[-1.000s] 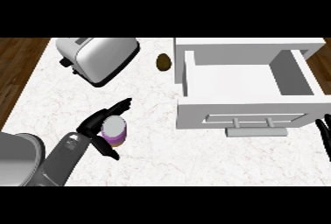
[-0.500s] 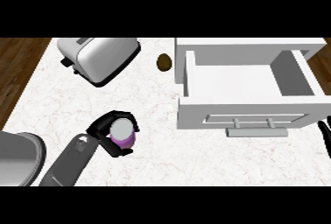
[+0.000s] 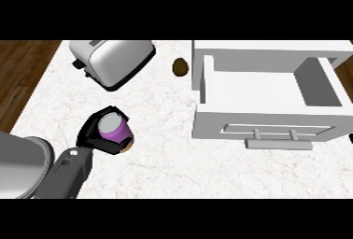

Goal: Pick up the can, place it into the drawer and close the drawer

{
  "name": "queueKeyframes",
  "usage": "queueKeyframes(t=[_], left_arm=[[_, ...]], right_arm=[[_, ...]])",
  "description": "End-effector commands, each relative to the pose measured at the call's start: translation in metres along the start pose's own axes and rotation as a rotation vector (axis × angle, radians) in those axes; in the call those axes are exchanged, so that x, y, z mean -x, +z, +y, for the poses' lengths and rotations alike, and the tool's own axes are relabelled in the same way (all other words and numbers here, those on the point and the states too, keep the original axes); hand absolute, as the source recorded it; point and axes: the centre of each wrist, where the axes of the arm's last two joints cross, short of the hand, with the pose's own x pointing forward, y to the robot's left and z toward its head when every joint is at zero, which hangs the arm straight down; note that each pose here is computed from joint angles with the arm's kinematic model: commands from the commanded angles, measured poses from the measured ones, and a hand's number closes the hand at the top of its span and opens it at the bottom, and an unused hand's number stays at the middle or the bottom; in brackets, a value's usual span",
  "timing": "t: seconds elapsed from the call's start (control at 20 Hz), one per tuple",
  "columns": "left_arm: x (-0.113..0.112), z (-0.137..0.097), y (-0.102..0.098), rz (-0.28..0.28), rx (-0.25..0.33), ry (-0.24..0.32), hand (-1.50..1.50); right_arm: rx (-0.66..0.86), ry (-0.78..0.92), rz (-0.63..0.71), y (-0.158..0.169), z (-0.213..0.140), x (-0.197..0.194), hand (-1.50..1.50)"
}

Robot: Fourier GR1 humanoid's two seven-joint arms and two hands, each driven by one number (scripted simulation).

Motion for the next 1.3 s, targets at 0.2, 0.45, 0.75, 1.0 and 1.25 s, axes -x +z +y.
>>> queueKeyframes(t=[0.2, 0.45, 0.75, 1.0, 1.25], left_arm=[[-0.043, -0.004, -0.023, -0.084, -0.361, 0.034, 1.50], [-0.073, -0.048, -0.020, -0.104, -0.287, -0.005, 1.50], [-0.155, -0.076, -0.044, -0.182, -0.240, -0.056, 1.50], [-0.188, -0.129, -0.072, -0.156, -0.212, -0.043, 1.50], [-0.227, -0.168, -0.084, -0.185, -0.169, -0.090, 1.50]], right_arm=[[0.003, 0.003, 0.001, 0.010, 0.003, -0.009, -1.50], [0.008, -0.001, -0.002, 0.011, -0.004, 0.003, -1.50], [-0.004, -0.023, -0.004, 0.017, 0.008, -0.013, -1.50], [-0.014, -0.022, -0.039, 0.014, 0.003, -0.002, -1.50], [0.004, -0.013, -0.027, -0.004, -0.006, 0.000, -1.50]])
